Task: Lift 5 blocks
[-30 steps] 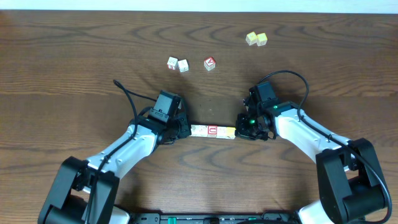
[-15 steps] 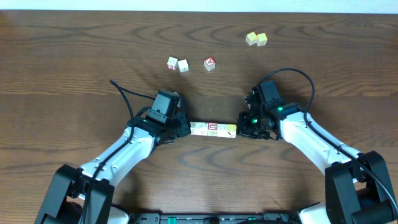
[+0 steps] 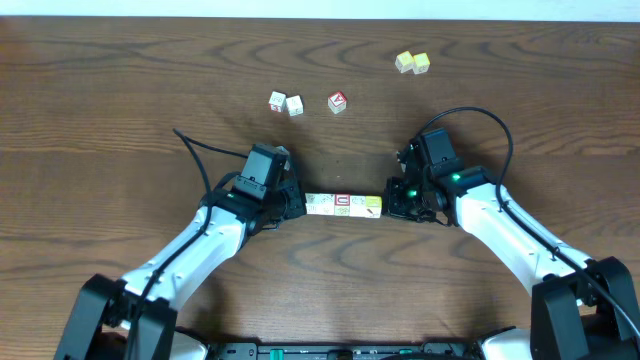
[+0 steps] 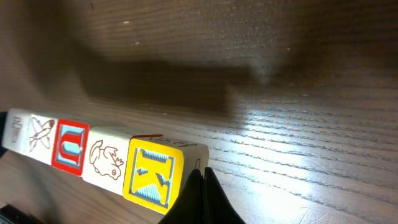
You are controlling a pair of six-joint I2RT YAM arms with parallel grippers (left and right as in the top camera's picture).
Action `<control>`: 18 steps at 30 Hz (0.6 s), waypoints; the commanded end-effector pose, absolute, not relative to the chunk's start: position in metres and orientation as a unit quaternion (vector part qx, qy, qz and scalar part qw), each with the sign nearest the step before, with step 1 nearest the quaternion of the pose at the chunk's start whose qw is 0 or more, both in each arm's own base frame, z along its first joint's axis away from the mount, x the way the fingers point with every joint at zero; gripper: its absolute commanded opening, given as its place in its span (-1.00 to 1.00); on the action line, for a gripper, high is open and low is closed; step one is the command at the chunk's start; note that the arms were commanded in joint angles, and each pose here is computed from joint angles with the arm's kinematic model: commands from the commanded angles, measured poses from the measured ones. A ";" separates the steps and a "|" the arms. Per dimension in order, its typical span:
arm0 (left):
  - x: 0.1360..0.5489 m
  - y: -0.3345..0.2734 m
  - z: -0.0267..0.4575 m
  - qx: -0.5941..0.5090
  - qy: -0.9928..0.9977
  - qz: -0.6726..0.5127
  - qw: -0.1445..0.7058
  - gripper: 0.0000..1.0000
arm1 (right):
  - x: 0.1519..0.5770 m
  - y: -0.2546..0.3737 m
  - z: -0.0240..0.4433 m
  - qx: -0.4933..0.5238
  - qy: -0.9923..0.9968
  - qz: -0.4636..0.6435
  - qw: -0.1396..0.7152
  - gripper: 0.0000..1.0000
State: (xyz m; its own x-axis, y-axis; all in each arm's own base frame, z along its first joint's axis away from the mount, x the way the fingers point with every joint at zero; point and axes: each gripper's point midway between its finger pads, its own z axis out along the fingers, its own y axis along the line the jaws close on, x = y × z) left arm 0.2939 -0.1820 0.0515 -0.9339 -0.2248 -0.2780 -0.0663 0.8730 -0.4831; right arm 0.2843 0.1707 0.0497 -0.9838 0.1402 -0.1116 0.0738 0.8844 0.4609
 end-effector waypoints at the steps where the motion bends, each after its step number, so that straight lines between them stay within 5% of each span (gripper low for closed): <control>1: 0.290 -0.210 0.084 -0.035 0.936 -0.309 0.168 -0.86 | 0.278 0.197 0.074 0.020 0.950 0.304 0.067 -0.98; 18: 0.287 -0.209 0.106 -0.033 0.928 -0.322 0.187 -0.86 | 0.281 0.200 0.103 0.011 0.944 0.316 0.094 -0.98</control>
State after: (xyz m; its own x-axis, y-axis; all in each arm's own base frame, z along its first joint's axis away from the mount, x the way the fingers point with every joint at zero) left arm 0.2947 -0.1826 0.0840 -0.9099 -0.2369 -0.3407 -0.0266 0.8526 -0.5219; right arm 0.2829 0.1695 0.0721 -0.9771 0.1437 -0.1566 0.0527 0.8776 0.4764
